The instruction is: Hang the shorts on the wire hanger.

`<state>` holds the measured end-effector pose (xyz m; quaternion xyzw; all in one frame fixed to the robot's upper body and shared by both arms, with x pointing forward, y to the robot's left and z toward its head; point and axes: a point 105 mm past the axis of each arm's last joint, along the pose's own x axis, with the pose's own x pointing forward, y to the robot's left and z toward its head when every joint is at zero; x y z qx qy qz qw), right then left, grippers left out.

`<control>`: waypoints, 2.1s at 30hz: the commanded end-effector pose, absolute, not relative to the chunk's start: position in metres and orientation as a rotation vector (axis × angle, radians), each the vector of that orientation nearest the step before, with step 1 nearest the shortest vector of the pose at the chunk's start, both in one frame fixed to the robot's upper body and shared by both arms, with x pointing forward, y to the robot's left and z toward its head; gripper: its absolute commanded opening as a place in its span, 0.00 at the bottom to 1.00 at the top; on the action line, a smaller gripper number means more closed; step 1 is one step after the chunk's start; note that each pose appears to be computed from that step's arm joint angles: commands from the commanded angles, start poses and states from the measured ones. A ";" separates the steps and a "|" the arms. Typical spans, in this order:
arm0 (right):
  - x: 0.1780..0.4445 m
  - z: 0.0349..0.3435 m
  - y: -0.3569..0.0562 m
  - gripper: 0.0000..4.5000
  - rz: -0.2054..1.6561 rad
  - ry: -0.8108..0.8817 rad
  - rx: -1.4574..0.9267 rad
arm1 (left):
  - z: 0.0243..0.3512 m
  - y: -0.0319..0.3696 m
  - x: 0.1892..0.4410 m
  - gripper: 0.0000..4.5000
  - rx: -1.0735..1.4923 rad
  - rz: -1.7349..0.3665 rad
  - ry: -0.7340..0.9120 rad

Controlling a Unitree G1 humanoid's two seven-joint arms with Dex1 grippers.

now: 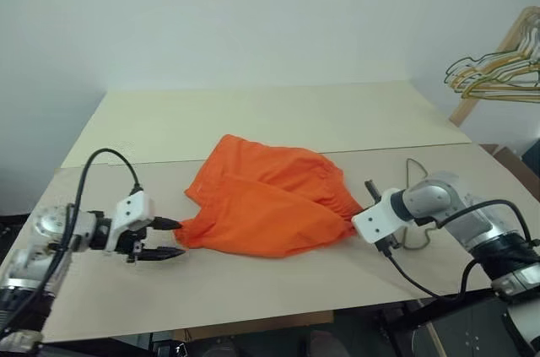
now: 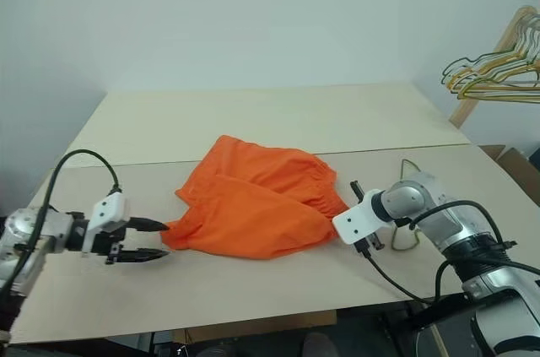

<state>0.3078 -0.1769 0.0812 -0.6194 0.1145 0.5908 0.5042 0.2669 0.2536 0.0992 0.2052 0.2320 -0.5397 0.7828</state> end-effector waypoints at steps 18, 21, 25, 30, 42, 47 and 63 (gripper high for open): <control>0.296 0.090 -0.158 0.00 1.380 0.213 -1.438 | 0.113 0.176 0.394 1.00 0.130 -0.972 0.410; 0.294 0.090 -0.157 0.00 1.381 0.215 -1.434 | 0.112 0.171 0.401 1.00 0.082 -0.960 0.433; 0.294 0.090 -0.156 0.00 1.379 0.216 -1.435 | 0.104 0.169 0.401 1.00 0.090 -0.975 0.489; 0.293 0.089 -0.155 0.00 1.380 0.216 -1.439 | 0.101 0.168 0.393 0.91 0.059 -1.048 0.546; 0.294 0.088 -0.154 0.00 1.384 0.212 -1.448 | 0.091 0.173 0.390 0.04 0.086 -1.039 0.571; 0.294 0.087 -0.154 0.00 1.382 0.215 -1.452 | 0.097 0.175 0.395 0.00 0.097 -1.014 0.510; 0.318 0.088 -0.164 0.00 1.163 0.329 -1.347 | 0.191 0.211 0.269 0.00 0.126 -1.401 0.012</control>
